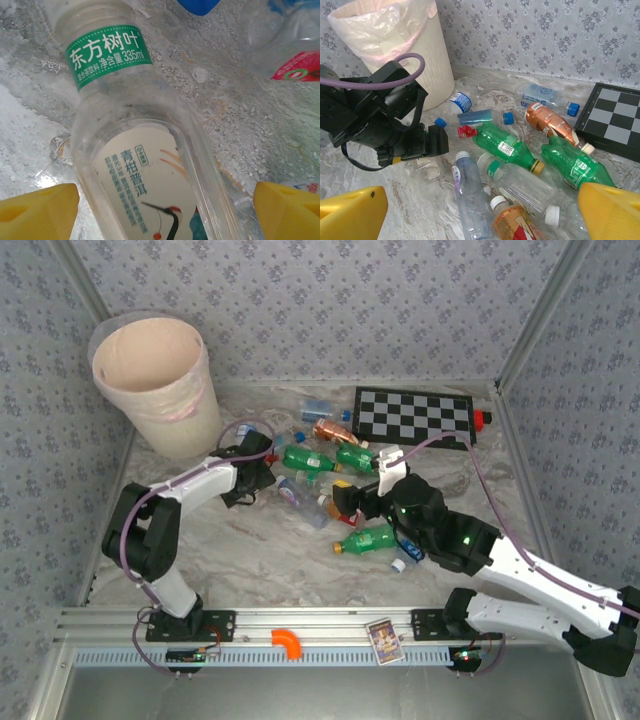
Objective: Put the plastic bottles in the bin
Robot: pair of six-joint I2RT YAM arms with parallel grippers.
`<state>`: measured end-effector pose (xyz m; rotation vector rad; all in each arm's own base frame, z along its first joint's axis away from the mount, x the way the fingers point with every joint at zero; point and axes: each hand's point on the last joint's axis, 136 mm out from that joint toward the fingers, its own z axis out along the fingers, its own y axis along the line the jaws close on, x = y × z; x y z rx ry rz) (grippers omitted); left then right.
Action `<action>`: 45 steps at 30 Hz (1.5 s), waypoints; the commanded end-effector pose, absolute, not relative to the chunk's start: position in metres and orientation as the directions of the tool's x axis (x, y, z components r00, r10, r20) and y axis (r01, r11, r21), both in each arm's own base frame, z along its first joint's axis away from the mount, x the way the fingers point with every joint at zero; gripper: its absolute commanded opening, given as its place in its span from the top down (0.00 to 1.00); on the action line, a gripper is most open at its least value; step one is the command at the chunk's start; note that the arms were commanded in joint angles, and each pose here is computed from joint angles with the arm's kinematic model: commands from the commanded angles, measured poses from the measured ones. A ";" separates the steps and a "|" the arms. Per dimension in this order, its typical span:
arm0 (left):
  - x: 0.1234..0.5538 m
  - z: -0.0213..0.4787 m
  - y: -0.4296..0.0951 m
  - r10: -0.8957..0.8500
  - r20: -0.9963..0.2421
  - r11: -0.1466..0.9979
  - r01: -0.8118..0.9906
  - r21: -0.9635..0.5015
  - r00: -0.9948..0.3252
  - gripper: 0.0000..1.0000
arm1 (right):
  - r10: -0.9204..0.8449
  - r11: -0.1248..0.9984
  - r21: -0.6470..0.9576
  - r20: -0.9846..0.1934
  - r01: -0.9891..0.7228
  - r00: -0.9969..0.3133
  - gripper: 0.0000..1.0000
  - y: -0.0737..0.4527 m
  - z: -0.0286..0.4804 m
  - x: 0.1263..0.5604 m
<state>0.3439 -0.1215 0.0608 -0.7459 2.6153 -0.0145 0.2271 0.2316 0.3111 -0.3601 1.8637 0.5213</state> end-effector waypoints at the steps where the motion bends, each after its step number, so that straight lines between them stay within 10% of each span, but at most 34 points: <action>1: 0.350 0.062 -0.126 -0.484 -0.389 0.869 -0.480 -0.116 -0.783 0.10 | 0.015 0.857 0.194 -0.935 -0.477 -0.353 0.00 0.231 0.313 0.227; 45: 0.322 0.041 -0.082 -0.416 -0.343 0.905 -0.421 -0.066 -0.842 0.25 | 0.010 0.842 0.205 -0.931 -0.499 -0.366 0.00 0.246 0.317 0.230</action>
